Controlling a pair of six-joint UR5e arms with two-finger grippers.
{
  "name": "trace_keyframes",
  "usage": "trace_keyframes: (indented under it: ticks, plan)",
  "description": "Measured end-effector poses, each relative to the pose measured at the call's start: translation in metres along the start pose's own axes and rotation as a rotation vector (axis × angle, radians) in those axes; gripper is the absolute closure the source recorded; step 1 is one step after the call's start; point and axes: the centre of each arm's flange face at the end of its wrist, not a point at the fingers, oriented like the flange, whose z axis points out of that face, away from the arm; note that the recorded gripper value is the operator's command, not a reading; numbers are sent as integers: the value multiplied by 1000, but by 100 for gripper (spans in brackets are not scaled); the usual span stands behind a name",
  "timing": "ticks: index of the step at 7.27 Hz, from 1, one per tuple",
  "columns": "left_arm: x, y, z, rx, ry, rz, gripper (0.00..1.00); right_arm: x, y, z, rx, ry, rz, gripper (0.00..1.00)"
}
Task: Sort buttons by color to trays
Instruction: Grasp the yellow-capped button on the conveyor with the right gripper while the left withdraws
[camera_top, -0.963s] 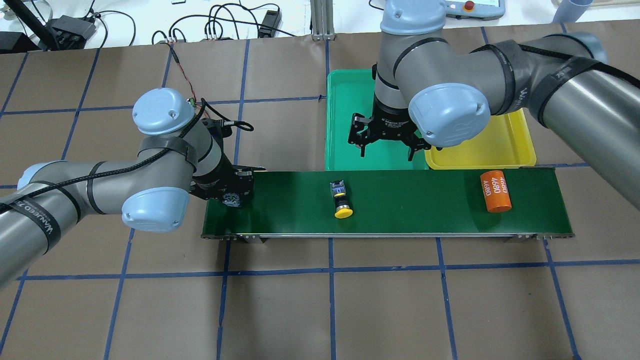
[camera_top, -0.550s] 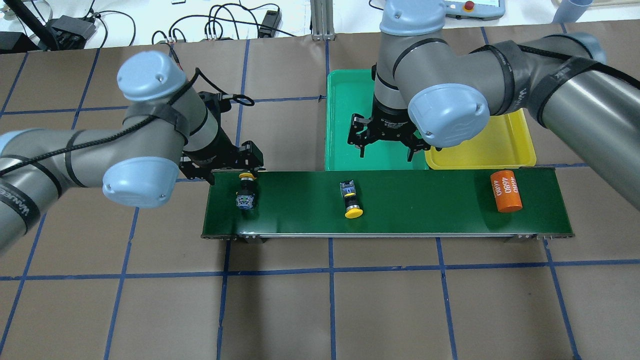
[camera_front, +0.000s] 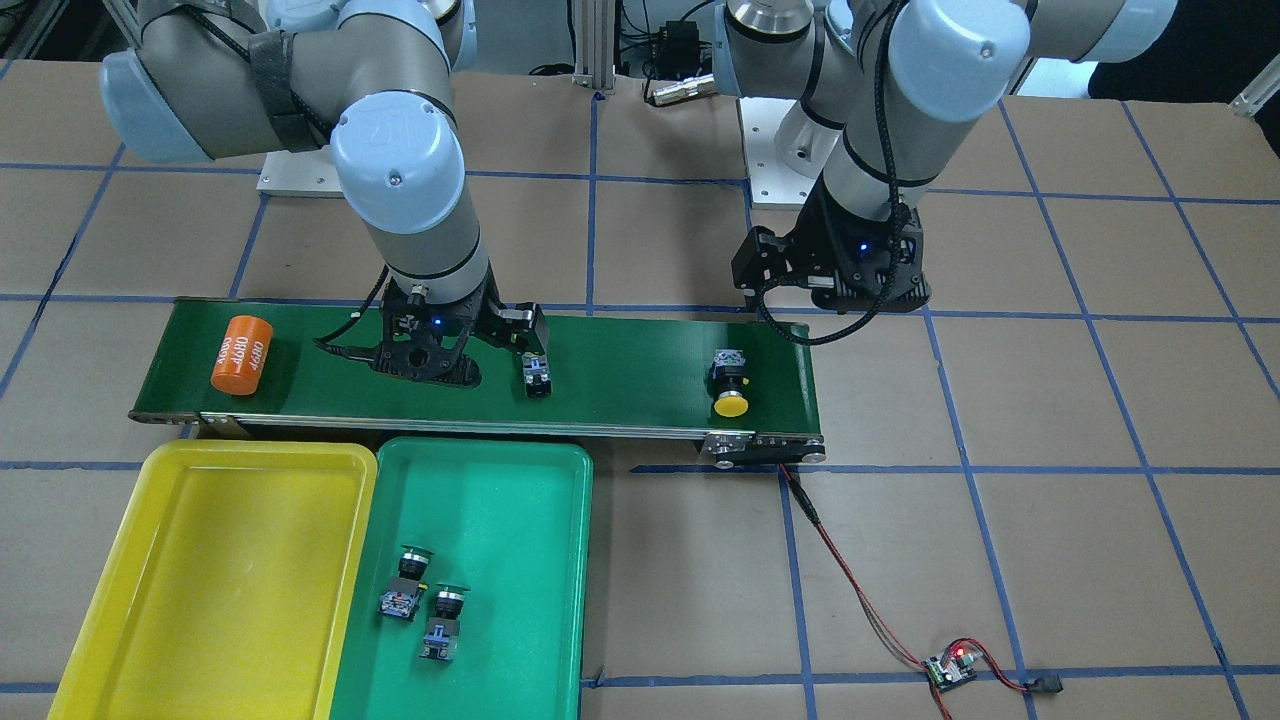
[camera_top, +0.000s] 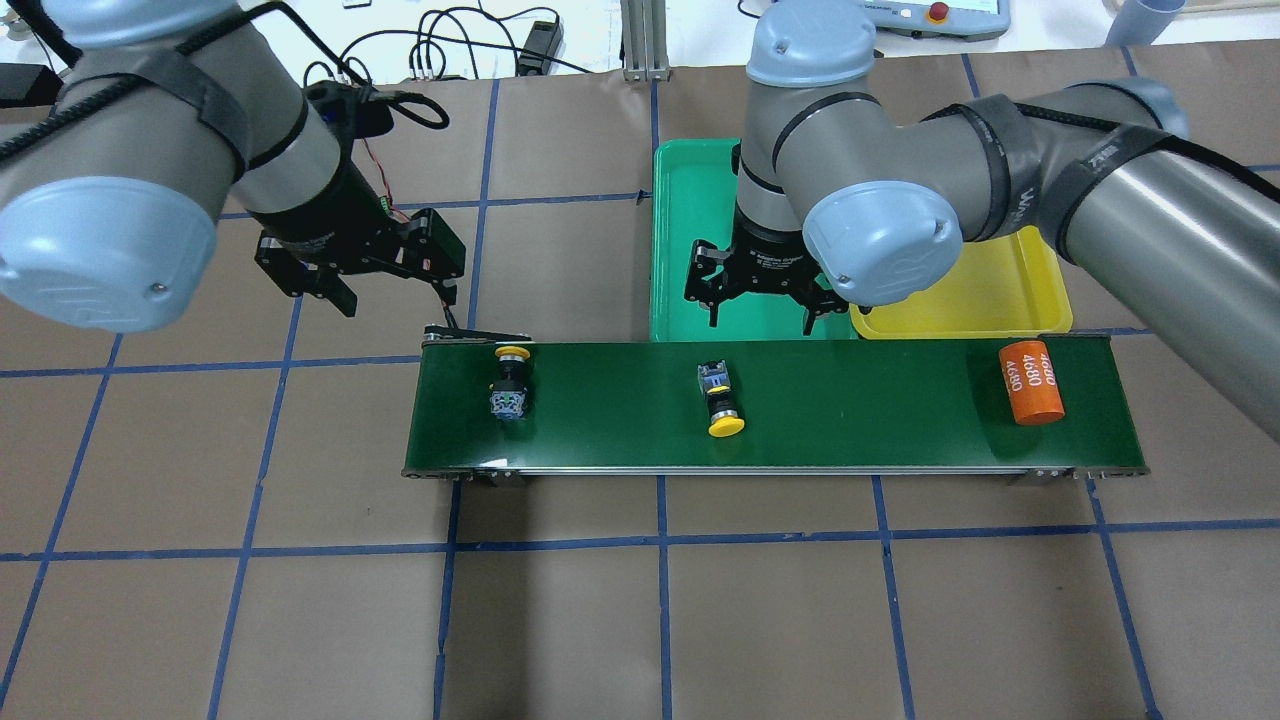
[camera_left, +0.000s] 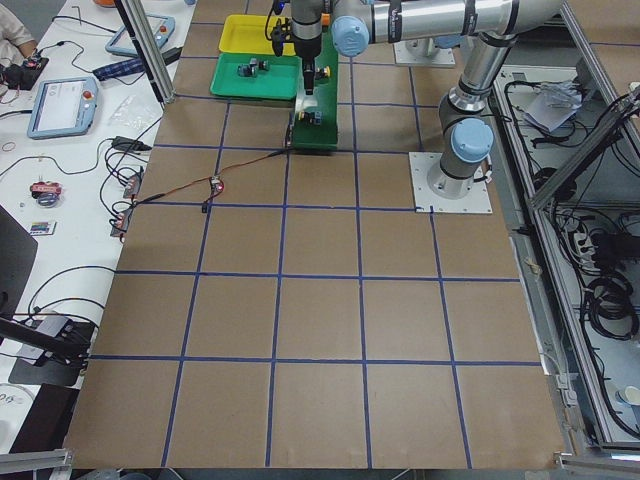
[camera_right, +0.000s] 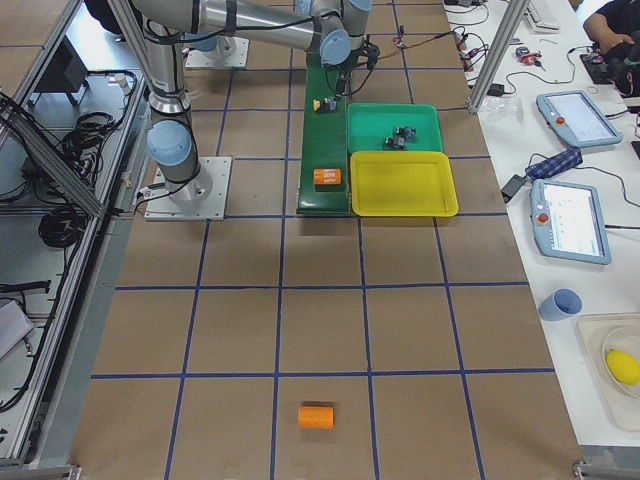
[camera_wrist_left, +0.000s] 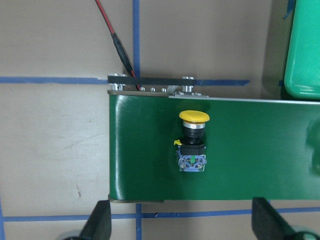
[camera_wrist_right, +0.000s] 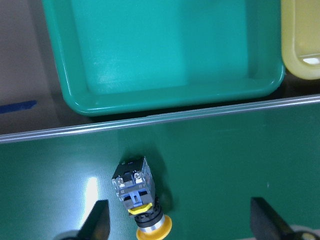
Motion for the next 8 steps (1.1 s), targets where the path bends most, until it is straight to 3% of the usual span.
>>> trace_keyframes:
  ticks: [2,3,4,5,6,8]
  plan:
    - [-7,-2,-31,25,0,-9,0,-6,6,32,-21,11,-15,0]
    - [-5,-2,-39,24,0,-7,0,-5,10,46,-37,19,-16,7]
    - [-4,-2,-41,21,1,-5,0,-3,14,58,-55,29,-17,35]
    - [-4,-5,-40,17,2,-5,0,-2,17,67,-69,36,-17,75]
    - [-4,-6,-39,15,2,-5,0,-1,18,70,-75,37,-16,100]
    - [-3,-8,-39,15,7,-10,0,2,16,75,-83,46,-25,100]
